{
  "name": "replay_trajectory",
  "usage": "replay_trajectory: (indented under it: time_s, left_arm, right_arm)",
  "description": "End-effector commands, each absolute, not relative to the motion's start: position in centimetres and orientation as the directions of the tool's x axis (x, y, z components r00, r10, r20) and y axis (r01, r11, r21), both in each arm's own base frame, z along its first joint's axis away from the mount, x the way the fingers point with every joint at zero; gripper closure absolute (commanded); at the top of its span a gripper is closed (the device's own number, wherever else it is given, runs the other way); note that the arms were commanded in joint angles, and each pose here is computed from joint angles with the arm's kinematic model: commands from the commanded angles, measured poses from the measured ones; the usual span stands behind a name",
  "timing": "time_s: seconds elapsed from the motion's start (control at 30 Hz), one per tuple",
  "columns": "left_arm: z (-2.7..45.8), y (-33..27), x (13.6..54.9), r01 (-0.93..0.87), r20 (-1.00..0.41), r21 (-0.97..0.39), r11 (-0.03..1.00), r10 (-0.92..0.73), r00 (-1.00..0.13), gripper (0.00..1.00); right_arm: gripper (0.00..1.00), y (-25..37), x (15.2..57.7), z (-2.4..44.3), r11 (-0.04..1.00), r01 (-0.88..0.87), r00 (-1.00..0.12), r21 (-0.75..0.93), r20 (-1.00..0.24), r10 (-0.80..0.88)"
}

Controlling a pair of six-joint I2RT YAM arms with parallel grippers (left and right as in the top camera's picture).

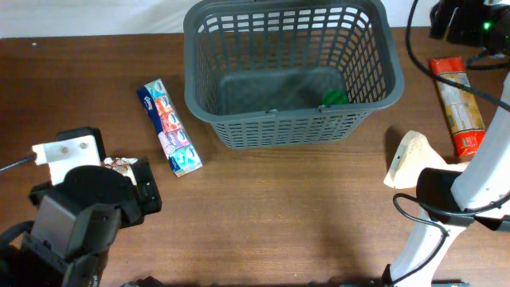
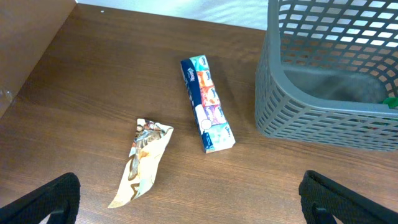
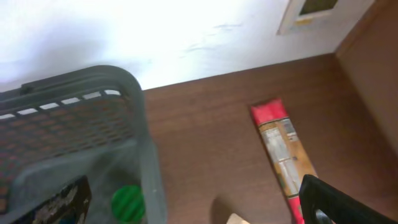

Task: Pack container
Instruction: 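Withdraw the right gripper toward the pasta package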

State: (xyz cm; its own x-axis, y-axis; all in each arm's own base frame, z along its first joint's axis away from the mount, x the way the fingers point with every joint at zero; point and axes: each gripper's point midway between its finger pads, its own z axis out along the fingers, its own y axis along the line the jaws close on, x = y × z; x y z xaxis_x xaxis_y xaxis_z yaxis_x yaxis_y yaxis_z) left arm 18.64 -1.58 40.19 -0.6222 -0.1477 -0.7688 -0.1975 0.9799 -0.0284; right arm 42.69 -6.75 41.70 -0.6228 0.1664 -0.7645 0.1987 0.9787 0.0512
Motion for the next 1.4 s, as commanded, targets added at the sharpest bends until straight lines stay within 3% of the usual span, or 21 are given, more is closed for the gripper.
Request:
replay_trajectory:
  time_s: [0.0,0.07,0.17,0.3,0.43,0.7,0.9,1.07,1.2,1.37]
  left_arm:
    - [40.1,-1.6,18.7,-0.192,-0.767,-0.013,0.981,-0.133,-0.628,0.0]
    - [40.1,-1.6,18.7,-0.192,-0.767,-0.013,0.981,-0.133,-0.628,0.0]
    - [40.1,-1.6,18.7,-0.192,-0.767,-0.013,0.981,-0.133,-0.628,0.0]
    - [40.1,-1.6,18.7,-0.192,-0.767,-0.013,0.981,-0.133,-0.628,0.0]
    - [40.1,-1.6,18.7,-0.192,-0.767,-0.013,0.981,-0.133,-0.628,0.0]
    - [40.1,-1.6,18.7,-0.191,-0.767,-0.014,0.981,-0.133,-0.628,0.0]
    - [40.1,-1.6,18.7,-0.192,-0.767,-0.013,0.981,-0.133,-0.628,0.0]
    - [40.1,-1.6,18.7,-0.192,-0.767,-0.013,0.981,-0.133,-0.628,0.0]
    - [40.1,-1.6,18.7,-0.192,-0.767,-0.013,0.981,-0.133,-0.628,0.0]
    - [40.1,-1.6,18.7,-0.191,-0.767,-0.014,0.981,-0.133,-0.628,0.0]
  right_arm:
    - [0.01,-10.2,41.6,41.5,0.882,0.464,-0.549,0.082,-0.755,0.359]
    - [0.01,-13.5,40.4,40.9,0.721,0.689,-0.432,0.069,-0.759,0.486]
    - [0.01,-14.3,39.6,39.5,0.625,0.775,-0.377,0.093,-0.726,0.576]
    - [0.01,-15.1,37.5,34.1,0.436,0.898,-0.315,0.058,-0.609,0.728]
    - [0.01,-16.7,34.2,29.4,0.209,0.978,-0.175,0.004,-0.527,0.831]
    - [0.01,-18.2,28.8,20.6,-0.094,0.986,0.049,-0.138,-0.297,0.954]
    - [0.01,-17.0,31.0,14.4,-0.06,0.996,0.054,-0.061,-0.1,0.994]
    - [0.01,-17.1,31.5,12.2,-0.069,0.997,0.064,-0.045,-0.102,0.993]
    - [0.01,-16.5,30.6,11.1,-0.171,0.983,0.165,-0.071,-0.083,0.983]
    - [0.01,-16.1,29.4,9.7,-0.195,0.974,0.187,-0.116,-0.078,0.979]
